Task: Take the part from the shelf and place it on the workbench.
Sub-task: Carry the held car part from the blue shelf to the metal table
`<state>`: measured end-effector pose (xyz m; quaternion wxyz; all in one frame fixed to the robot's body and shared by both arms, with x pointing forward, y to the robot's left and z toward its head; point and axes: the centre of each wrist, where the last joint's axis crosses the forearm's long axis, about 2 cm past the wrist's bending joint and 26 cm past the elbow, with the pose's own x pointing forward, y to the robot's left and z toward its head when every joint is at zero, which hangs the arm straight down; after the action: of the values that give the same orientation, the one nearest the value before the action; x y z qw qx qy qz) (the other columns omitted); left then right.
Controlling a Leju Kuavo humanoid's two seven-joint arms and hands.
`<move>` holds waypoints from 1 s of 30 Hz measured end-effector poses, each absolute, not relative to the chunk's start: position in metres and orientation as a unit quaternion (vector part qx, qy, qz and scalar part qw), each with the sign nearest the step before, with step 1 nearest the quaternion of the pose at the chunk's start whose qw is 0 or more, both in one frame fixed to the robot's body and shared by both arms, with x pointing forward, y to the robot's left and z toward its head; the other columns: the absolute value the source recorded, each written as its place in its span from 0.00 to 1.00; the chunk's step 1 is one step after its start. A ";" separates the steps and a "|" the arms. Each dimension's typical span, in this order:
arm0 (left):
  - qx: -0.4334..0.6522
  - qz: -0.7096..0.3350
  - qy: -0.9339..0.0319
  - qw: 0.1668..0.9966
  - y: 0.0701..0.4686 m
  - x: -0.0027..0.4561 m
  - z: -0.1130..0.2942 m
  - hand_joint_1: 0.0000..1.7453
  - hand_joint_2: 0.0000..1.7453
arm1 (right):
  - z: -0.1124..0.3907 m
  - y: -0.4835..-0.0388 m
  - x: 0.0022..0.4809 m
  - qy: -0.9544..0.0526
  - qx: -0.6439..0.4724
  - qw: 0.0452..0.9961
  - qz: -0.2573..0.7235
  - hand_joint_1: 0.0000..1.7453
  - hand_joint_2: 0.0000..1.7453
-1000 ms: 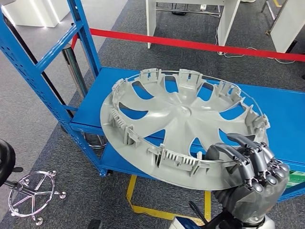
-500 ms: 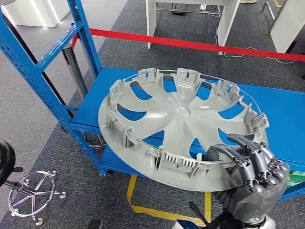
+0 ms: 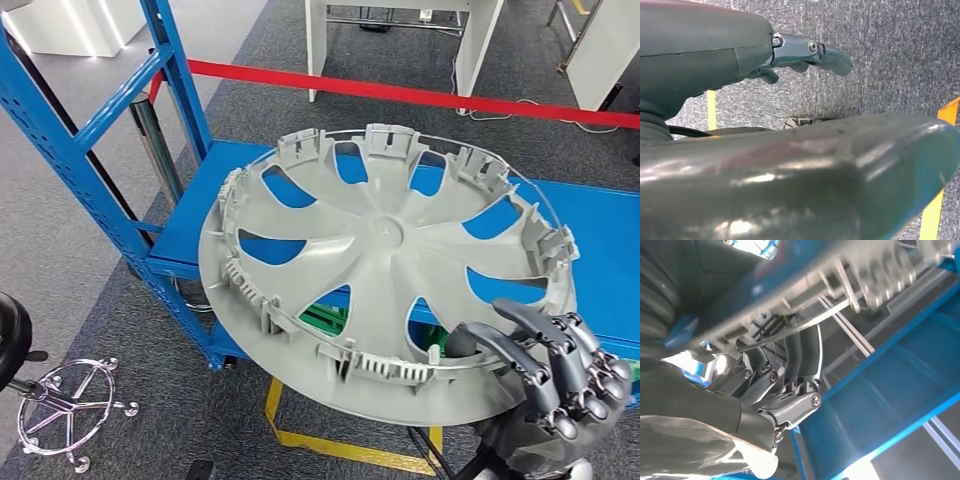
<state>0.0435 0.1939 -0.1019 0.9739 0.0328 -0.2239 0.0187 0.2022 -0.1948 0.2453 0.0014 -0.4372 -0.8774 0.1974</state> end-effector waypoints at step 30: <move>0.042 -0.011 -0.216 0.975 0.190 0.046 -0.101 0.00 0.00 | 0.231 -0.208 0.194 -0.865 -0.467 0.068 0.173 1.00 1.00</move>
<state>0.0463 0.1900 -0.1007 0.9754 0.0417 -0.2161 -0.0110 0.1943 -0.2077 0.2309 0.0675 -0.4670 -0.8646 0.1727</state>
